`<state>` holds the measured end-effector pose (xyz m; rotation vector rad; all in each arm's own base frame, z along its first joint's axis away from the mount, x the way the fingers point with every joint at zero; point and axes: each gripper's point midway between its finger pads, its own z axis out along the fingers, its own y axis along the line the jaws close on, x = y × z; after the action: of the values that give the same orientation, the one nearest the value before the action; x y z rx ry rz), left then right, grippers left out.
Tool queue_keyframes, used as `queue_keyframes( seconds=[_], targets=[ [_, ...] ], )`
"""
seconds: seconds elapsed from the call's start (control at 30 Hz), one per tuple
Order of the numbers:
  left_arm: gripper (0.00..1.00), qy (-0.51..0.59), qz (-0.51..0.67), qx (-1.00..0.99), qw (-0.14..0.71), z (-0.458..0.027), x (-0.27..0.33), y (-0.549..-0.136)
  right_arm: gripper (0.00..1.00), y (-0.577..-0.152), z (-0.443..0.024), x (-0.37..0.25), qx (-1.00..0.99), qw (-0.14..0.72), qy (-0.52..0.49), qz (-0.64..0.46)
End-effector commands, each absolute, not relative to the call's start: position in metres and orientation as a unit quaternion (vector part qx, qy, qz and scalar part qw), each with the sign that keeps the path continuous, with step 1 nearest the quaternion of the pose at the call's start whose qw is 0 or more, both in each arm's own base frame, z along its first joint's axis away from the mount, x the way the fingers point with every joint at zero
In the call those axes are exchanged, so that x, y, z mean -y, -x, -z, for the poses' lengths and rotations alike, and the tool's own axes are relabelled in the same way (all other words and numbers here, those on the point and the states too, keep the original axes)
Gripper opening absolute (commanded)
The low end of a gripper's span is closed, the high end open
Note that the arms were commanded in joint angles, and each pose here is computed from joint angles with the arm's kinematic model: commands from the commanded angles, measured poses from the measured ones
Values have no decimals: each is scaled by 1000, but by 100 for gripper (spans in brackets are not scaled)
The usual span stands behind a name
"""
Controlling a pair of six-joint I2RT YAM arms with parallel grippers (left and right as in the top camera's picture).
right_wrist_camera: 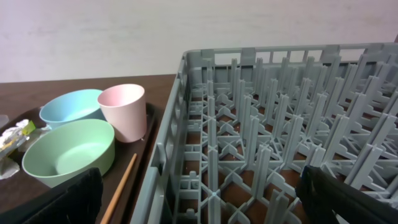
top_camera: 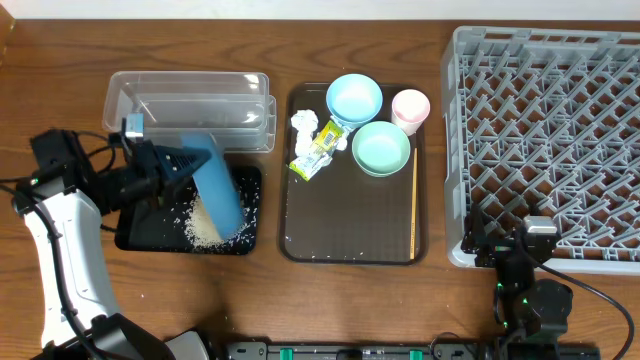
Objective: Sort waste into correct bins and load items into the dishwasher rack
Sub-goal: 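Tilt the blue plate to pour the rice onto the black tray, then carry the blue plate back and set it on the brown tray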
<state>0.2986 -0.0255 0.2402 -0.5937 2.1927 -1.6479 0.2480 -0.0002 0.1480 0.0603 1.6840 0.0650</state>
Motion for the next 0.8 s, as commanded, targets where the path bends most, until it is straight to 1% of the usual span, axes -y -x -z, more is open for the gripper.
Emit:
queue_keyframes(
  seconds=[0.0,0.07,0.13,0.23,0.33,0.47,0.53,0.63,0.77],
  targets=[
    [6,153,597,-760,207,-256,31,-294,99,-248,-147,3,-746,665,-37,-28],
    [6,162,607,-753,194,-259,35,-289,99,-248,-147,3,-746,665,-36,-28],
    [6,144,612,-749,207,-266,38,-285,99,-248,-147,3,-746,665,-36,-28],
    [6,132,579,-773,222,-261,37,-282,99,-248,-147,3,-746,665,-37,-28],
    [6,134,562,-786,219,-262,40,-273,99,-248,-147,3,-746,665,-37,-28],
    [6,94,551,-794,240,-277,56,-258,99,-248,-147,3,-746,665,-36,-28],
    [6,68,523,-814,243,-276,67,-248,99,-248,-147,3,-746,665,-36,-28],
    [6,39,467,-854,224,-265,84,-229,99,-248,-147,3,-746,665,-37,-28],
    [6,16,429,-883,187,-257,109,-207,99,-248,-147,3,-746,665,-36,-28]
  ],
)
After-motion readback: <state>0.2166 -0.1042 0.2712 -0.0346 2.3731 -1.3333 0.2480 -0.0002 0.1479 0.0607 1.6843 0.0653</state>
